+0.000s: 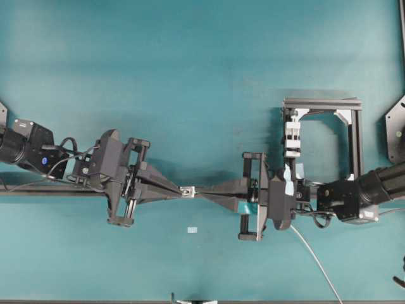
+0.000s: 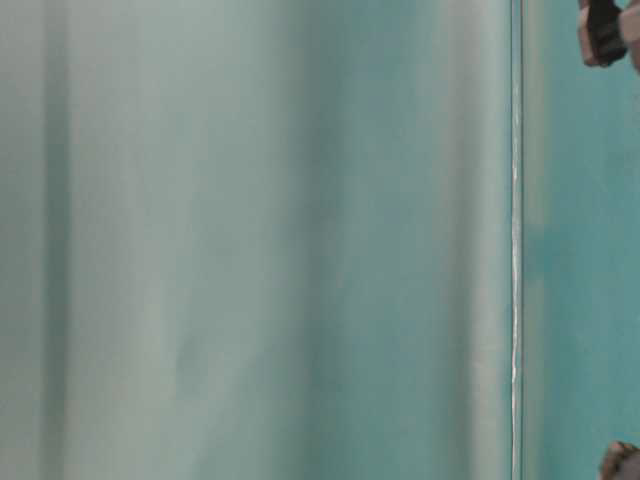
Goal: Insert the wire through the hole in the metal fitting marked with a red label. (retake)
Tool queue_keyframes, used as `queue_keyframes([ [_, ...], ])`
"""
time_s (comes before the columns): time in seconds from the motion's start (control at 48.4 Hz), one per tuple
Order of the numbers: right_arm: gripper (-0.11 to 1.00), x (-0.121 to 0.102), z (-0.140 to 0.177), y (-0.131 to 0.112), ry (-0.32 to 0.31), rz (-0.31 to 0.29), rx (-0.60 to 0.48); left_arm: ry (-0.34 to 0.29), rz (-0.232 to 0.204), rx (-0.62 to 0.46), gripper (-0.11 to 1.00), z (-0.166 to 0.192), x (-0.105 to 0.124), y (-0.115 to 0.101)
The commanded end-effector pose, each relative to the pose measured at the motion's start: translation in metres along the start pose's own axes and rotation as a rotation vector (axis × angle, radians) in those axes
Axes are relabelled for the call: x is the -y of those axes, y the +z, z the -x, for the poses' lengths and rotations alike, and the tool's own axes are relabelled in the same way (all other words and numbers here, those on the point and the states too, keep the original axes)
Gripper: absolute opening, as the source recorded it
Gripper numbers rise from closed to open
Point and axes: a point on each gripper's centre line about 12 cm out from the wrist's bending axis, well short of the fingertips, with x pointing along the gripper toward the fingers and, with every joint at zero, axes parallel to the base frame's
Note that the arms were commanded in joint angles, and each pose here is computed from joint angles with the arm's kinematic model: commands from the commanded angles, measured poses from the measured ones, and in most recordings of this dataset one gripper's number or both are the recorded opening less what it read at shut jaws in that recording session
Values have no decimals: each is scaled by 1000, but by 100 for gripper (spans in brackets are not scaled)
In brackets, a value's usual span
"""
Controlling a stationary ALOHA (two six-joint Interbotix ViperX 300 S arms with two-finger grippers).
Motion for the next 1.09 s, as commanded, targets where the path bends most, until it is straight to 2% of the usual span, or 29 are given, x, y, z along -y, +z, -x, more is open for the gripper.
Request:
queue_keyframes([
  [0.0,25,-3,-1,13,7,-18,26,-20,-3,38,-10,0,6,13],
  [0.145,68,-3,-1,13,8,-19,26,-21,-3,43,-10,0,6,14],
  [0.186,77,-3,-1,14,8,-20,27,-24,-4,42,-10,1,7,14],
  [0.64,77,-1,0,14,4,-19,25,-35,-5,4,-10,6,14,19],
  [0.888,77,-1,0,14,3,-19,25,-41,-7,-34,-10,24,17,21],
  [1.073,77,-1,0,14,3,-17,25,-53,-16,-73,-10,45,20,12],
])
